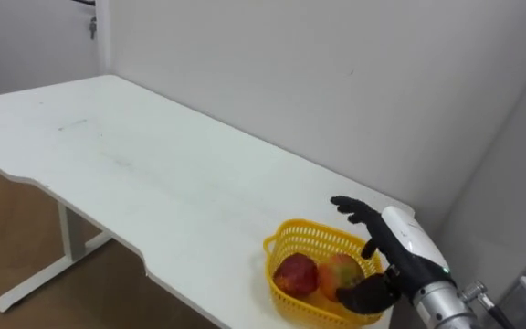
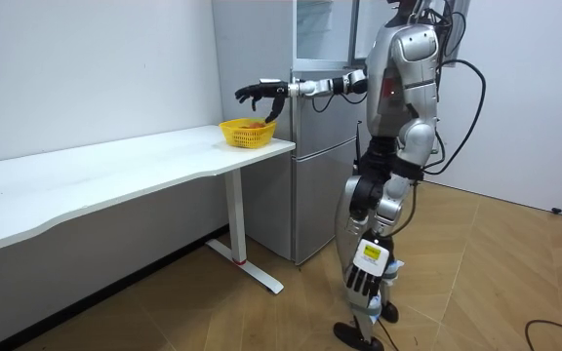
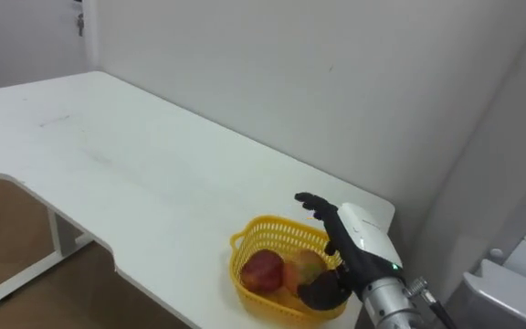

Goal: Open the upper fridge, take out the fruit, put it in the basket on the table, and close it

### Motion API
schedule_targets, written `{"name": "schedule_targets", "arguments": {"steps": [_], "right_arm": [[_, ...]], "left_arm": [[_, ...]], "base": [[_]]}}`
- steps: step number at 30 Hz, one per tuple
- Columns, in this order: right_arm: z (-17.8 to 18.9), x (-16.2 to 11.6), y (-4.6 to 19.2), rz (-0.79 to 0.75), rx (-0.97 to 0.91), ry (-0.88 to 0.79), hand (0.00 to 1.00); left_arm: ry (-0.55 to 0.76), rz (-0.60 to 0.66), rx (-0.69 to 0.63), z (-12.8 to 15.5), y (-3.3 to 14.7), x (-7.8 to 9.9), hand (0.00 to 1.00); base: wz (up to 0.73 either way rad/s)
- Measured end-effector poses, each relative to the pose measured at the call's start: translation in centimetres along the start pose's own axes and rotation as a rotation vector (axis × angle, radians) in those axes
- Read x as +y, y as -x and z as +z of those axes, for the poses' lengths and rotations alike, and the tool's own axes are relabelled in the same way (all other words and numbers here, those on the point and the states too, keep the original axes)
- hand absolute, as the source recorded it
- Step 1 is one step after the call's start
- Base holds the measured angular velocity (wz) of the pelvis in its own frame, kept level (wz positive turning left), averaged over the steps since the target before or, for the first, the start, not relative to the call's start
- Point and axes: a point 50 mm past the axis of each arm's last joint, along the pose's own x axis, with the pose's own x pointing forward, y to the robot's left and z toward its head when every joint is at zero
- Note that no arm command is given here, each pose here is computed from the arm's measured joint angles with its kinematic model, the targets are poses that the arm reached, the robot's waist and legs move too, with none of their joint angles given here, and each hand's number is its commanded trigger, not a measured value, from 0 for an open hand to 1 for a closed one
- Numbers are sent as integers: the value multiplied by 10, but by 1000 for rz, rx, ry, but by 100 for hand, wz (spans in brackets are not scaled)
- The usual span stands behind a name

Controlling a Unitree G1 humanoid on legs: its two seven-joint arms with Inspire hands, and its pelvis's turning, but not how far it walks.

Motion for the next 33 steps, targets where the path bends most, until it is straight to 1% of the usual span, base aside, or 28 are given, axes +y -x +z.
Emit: {"name": "schedule_targets", "arguments": {"steps": [12,26,29,33], "right_arm": [[-10,3,1,13,63,5,0],[-10,3,1,12,73,-29,0],[-7,2,1,9,58,-33,0],[13,-5,-2,-33,-28,-44,0]], "left_arm": [[-21,10,1,2,0,3,0],[-24,18,8,1,0,4,0],[-24,17,7,1,0,4,0],[-18,4,4,2,0,-1,0]], "base": [[0],[0],[0],[-7]]}}
